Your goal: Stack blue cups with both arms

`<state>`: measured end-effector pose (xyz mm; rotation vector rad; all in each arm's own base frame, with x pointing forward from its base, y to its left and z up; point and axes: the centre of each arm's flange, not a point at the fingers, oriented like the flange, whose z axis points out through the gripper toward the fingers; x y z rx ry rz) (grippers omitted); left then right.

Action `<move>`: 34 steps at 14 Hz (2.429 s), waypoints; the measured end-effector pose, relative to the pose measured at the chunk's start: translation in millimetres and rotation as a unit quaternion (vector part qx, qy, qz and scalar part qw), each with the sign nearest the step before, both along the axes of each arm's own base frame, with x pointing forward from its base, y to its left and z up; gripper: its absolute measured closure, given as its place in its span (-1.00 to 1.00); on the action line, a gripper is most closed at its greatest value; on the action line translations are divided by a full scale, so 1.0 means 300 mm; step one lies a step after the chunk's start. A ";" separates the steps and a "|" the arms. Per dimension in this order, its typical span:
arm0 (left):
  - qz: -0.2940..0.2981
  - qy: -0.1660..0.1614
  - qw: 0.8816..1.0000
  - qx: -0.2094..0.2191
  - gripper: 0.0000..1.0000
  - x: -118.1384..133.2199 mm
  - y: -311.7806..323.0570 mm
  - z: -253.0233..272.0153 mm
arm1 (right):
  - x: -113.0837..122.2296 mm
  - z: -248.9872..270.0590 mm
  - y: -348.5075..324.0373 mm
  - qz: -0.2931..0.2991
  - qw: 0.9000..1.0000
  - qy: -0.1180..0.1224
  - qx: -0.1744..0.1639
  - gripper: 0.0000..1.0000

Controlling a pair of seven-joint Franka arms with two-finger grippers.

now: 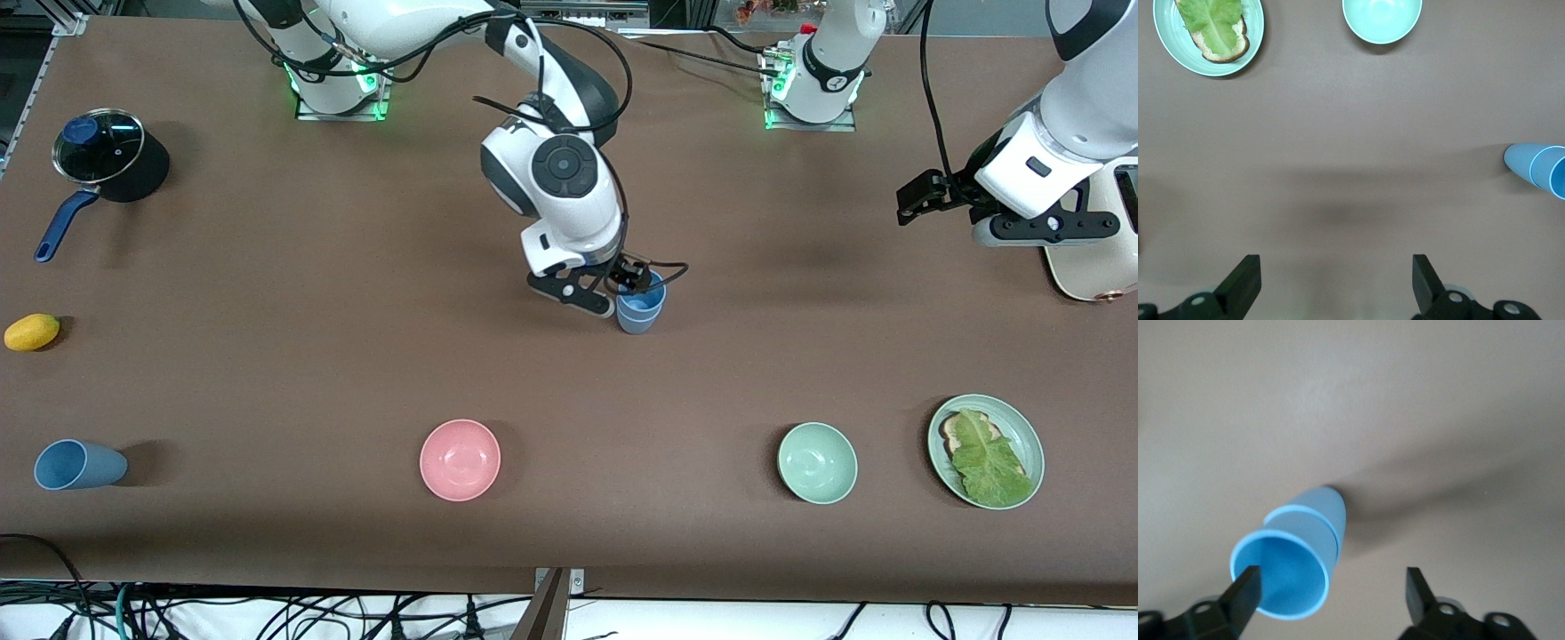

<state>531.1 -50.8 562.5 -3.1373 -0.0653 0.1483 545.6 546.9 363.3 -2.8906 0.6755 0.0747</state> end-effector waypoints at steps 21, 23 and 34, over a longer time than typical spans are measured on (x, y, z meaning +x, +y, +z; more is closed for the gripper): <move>-0.001 0.006 1.000 0.001 -1.00 -0.004 -0.004 -0.004 | 0.353 0.248 -1.588 0.163 0.981 0.070 -0.075 -1.00; -0.001 0.008 1.000 0.001 -1.00 -0.005 -0.003 -0.003 | 0.266 0.353 -1.690 0.180 0.978 0.056 -0.092 -1.00; 0.001 -0.004 1.000 -0.001 -1.00 0.007 0.005 0.033 | 0.021 0.654 -1.882 0.207 0.974 0.032 -0.090 -1.00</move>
